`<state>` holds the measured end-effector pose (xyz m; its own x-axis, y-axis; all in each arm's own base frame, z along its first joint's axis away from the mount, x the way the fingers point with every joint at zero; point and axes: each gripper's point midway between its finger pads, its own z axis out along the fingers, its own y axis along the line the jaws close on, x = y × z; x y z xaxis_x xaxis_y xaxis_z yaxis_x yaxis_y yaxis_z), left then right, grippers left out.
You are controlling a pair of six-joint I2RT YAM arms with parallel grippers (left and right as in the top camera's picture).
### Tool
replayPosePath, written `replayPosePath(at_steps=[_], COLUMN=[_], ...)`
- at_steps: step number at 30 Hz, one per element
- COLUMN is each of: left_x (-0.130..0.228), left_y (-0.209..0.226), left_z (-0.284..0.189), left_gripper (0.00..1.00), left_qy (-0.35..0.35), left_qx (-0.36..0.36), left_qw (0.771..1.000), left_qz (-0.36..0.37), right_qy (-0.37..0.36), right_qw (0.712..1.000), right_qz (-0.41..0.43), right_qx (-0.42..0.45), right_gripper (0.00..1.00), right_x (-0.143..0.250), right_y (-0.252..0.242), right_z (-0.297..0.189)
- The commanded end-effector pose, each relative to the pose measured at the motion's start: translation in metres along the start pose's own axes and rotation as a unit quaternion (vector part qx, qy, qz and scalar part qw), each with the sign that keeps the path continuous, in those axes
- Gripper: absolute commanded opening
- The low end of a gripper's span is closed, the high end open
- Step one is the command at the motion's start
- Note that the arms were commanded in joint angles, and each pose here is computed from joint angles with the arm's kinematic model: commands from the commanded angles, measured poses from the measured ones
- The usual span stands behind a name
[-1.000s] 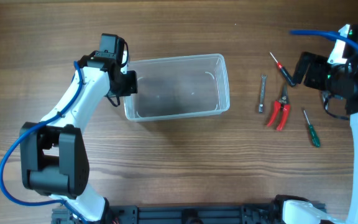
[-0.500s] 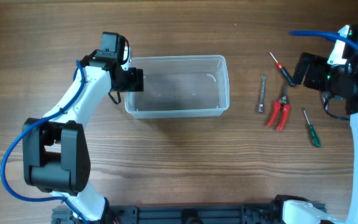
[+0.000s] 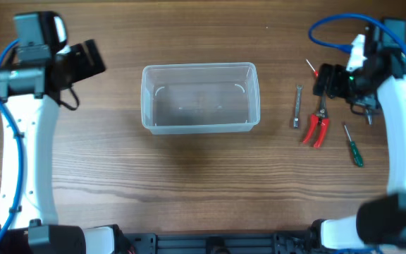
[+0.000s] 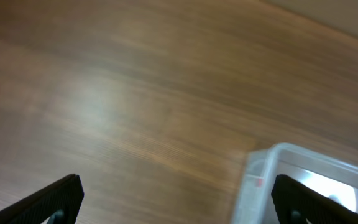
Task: Pack container
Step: 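Lower the right gripper onto the silver wrench and grasp it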
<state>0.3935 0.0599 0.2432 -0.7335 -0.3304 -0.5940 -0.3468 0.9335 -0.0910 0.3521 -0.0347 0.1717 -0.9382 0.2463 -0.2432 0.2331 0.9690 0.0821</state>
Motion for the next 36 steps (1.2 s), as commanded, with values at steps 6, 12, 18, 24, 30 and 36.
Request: replayPosePath(at_steps=[6,12,18,24,30,36], left_x=[-0.005,-0.007,-0.007,-0.007,-0.007,-0.007], left_y=[0.043,0.043,0.043,0.043,0.043,0.043], left_z=[0.007,0.007,0.007,0.007,0.007,0.007], left_gripper=[1.0,1.0,1.0,1.0,1.0,1.0], left_qy=[0.009,0.006,0.006,0.006,0.006,0.006], left_qx=[-0.01,-0.009,-0.009,-0.009,-0.009,-0.009], left_qw=[0.998,0.998,0.998,0.998,0.998,0.998], left_qz=[-0.066,-0.065,-0.065,-0.065,-0.065,-0.065], right_qy=[0.108,0.159,0.162,0.157,0.157,0.167], right_qw=[0.992,0.981,0.982,0.983,0.984,0.983], right_qz=[-0.066,-0.111,-0.099,-0.097,-0.069,-0.063], right_qx=[-0.015,-0.019,-0.016,0.012,0.052,0.049], right_gripper=[1.0,1.0,1.0,1.0,0.99,0.98], right_x=[0.005,0.026,0.026,0.024,0.024,0.034], right_y=[0.015,0.044,0.049,0.039,0.027,0.026], right_z=[0.103,0.157,0.179,0.18,0.179,0.185])
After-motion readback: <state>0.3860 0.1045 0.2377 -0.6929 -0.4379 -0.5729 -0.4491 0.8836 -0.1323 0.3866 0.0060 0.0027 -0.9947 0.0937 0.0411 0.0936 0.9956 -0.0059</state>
